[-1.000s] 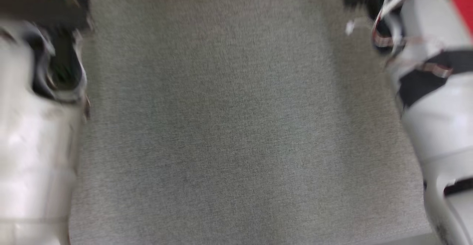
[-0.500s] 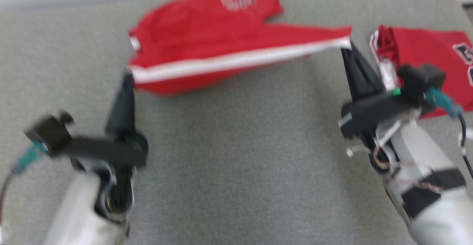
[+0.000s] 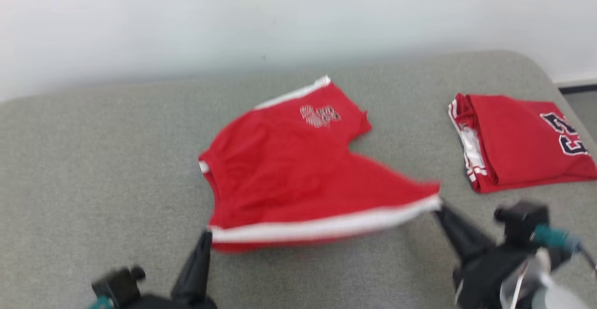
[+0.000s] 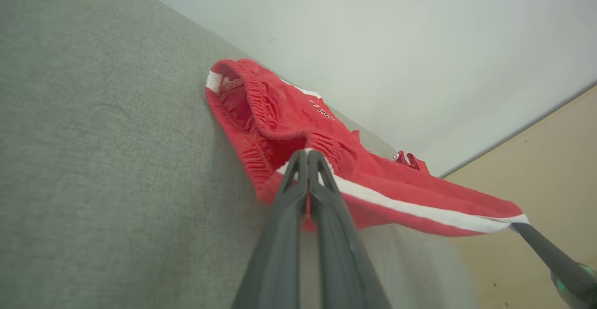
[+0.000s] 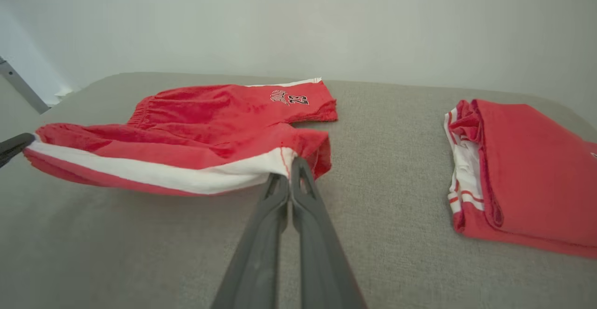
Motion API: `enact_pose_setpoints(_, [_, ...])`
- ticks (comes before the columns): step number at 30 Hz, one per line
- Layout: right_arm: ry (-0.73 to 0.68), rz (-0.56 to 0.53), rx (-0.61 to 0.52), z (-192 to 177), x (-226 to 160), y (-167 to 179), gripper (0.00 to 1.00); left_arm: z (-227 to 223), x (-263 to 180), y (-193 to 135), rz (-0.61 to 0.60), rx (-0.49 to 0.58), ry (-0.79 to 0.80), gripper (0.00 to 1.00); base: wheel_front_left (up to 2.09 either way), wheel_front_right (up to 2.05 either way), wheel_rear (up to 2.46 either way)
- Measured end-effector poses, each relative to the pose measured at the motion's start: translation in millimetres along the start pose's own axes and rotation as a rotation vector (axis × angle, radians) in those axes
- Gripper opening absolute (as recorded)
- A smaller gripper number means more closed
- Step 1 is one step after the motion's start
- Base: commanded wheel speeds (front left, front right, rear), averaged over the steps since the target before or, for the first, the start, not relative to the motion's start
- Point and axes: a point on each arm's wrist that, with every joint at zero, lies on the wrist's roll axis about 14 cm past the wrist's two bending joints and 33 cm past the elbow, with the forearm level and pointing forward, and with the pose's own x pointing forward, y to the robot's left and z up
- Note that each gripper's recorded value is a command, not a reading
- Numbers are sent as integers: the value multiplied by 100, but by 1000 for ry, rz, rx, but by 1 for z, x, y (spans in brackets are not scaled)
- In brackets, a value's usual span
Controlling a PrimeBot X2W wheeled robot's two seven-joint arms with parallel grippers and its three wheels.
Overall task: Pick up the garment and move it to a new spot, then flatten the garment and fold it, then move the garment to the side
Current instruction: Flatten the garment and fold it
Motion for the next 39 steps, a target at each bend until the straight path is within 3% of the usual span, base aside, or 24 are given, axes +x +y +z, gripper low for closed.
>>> enact_pose_setpoints(9, [244, 1, -9, -47, -43, 14, 0, -26, -41, 6, 54, 11, 73, 0, 0, 0, 0])
enact_pose_setpoints(15, [279, -17, -82, -43, -37, 6, 0, -27, -45, 7, 73, -6, 74, 0, 0, 0, 0])
enact_pose_setpoints(28, [207, -20, -283, 19, 70, -35, 0, 15, 35, -29, -21, -21, -13, 0, 0, 0, 0])
enact_pose_setpoints(39, [161, -31, -368, 47, 171, -58, 0, 36, 93, 11, 94, 12, -64, 0, 0, 0, 0])
